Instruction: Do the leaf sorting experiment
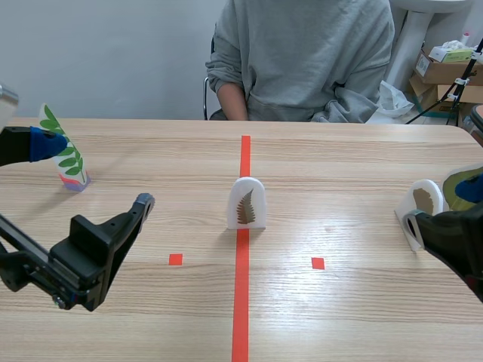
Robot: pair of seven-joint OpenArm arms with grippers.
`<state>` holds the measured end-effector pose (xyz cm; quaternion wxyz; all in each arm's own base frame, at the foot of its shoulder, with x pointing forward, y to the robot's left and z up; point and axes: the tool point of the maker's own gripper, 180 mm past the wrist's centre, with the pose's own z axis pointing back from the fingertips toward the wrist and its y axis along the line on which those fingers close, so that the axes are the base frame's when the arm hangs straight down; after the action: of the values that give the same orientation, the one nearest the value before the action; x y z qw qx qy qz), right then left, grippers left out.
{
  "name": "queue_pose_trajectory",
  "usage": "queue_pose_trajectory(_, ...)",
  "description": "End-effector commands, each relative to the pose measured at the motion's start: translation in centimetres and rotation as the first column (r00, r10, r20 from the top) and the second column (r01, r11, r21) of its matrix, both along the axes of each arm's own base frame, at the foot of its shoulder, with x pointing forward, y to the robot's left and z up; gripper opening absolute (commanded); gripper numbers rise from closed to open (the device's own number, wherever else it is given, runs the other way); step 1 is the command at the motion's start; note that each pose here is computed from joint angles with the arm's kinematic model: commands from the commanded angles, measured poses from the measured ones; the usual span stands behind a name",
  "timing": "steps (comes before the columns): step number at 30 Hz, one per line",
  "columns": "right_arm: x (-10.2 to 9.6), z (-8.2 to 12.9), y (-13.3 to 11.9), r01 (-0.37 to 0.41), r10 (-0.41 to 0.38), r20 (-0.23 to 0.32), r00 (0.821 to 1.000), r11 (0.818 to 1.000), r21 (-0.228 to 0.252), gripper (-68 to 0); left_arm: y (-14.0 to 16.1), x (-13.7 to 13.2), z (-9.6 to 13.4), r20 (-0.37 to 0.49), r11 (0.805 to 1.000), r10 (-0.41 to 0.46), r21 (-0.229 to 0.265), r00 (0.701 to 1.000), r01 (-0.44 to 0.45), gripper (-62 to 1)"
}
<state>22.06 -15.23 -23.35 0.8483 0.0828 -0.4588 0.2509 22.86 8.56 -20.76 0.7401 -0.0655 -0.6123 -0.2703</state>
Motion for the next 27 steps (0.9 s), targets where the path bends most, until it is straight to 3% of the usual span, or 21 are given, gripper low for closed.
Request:
queue_pose_trajectory(1, 0.43, 0.52, -0.01, -0.004, 0.004, 0.024, 1.0, 1.0, 0.002, -23.4, -0.19, 0.04, 0.47, 0.016, 1.0, -0.002, -0.016, 1.0, 0.002, 1.4)
queue_pose_trajectory(10, 0.44, 0.34, -0.29, 0.0, 0.001, 0.022, 1.0, 1.0, -0.021, -23.4, -0.19, 0.04, 0.47, 0.016, 1.0, -0.002, -0.016, 1.0, 0.002, 1.4)
queue_pose_trajectory(27, 0.45, 0.36, -0.28, 0.0, 0.001, 0.023, 1.0, 1.0, -0.02, -23.4, -0.19, 0.04, 0.48, 0.016, 1.0, -0.002, -0.016, 1.0, 0.003, 1.4)
